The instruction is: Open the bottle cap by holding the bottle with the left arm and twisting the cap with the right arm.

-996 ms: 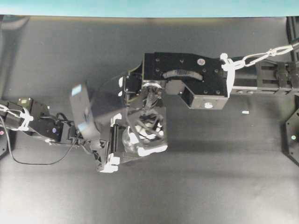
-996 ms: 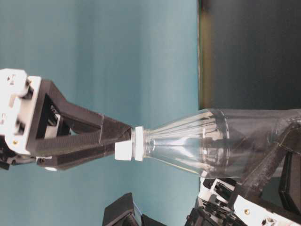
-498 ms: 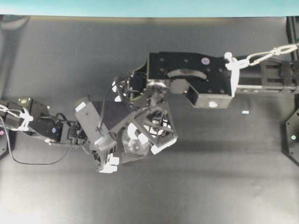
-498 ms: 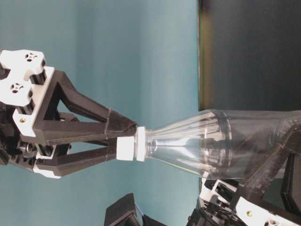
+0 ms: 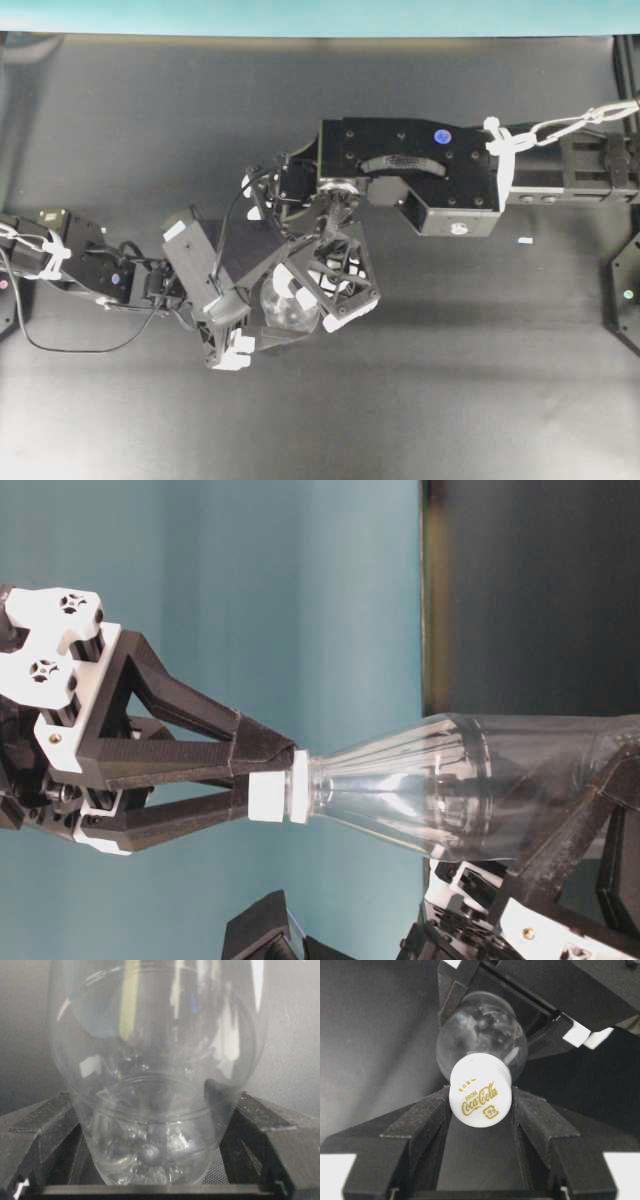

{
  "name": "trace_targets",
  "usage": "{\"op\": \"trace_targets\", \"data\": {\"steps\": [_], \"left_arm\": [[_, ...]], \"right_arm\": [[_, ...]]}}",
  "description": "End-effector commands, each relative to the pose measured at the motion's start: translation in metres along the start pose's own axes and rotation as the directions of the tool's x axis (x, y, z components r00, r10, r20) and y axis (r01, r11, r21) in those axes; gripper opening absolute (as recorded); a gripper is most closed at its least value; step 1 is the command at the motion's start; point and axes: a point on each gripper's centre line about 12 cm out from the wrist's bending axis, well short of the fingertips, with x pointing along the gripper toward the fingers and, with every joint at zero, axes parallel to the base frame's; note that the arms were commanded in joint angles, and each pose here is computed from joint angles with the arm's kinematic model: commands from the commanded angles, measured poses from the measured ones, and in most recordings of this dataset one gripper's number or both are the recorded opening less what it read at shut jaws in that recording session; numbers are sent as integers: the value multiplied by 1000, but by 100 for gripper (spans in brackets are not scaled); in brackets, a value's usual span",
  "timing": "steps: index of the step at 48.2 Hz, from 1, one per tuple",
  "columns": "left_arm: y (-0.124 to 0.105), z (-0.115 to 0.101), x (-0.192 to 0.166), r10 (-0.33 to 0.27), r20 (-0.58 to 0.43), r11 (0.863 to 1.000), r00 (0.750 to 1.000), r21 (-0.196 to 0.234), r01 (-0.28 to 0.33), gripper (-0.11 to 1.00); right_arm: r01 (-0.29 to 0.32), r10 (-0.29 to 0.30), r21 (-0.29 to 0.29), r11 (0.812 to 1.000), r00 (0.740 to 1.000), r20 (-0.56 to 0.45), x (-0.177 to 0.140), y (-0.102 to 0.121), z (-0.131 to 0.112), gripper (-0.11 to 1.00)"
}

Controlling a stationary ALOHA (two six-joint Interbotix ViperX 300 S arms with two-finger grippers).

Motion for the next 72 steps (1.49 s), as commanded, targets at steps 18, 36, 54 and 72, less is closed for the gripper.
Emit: {"op": "trace_targets", "data": {"steps": [18, 36, 54, 72], "left_arm": [[-1, 0, 0, -4, 3, 1000, 1000, 1, 4, 83], [-1, 1, 0, -4, 4, 1000, 1000, 0, 4, 83], [-1, 1, 0, -4, 4, 1000, 1000, 0, 4, 83], [-1, 0, 0, -4, 3, 1000, 1000, 0, 4, 83]], "right_arm": [[37, -43, 130, 991, 998, 43, -14, 10, 5, 80], [-2, -55, 626, 779, 996, 72, -52, 12, 4, 79], [-57, -63, 936, 346, 994, 84, -48, 1, 14, 79], [-25, -37, 966, 257, 999, 36, -21, 1, 13, 79]]}}
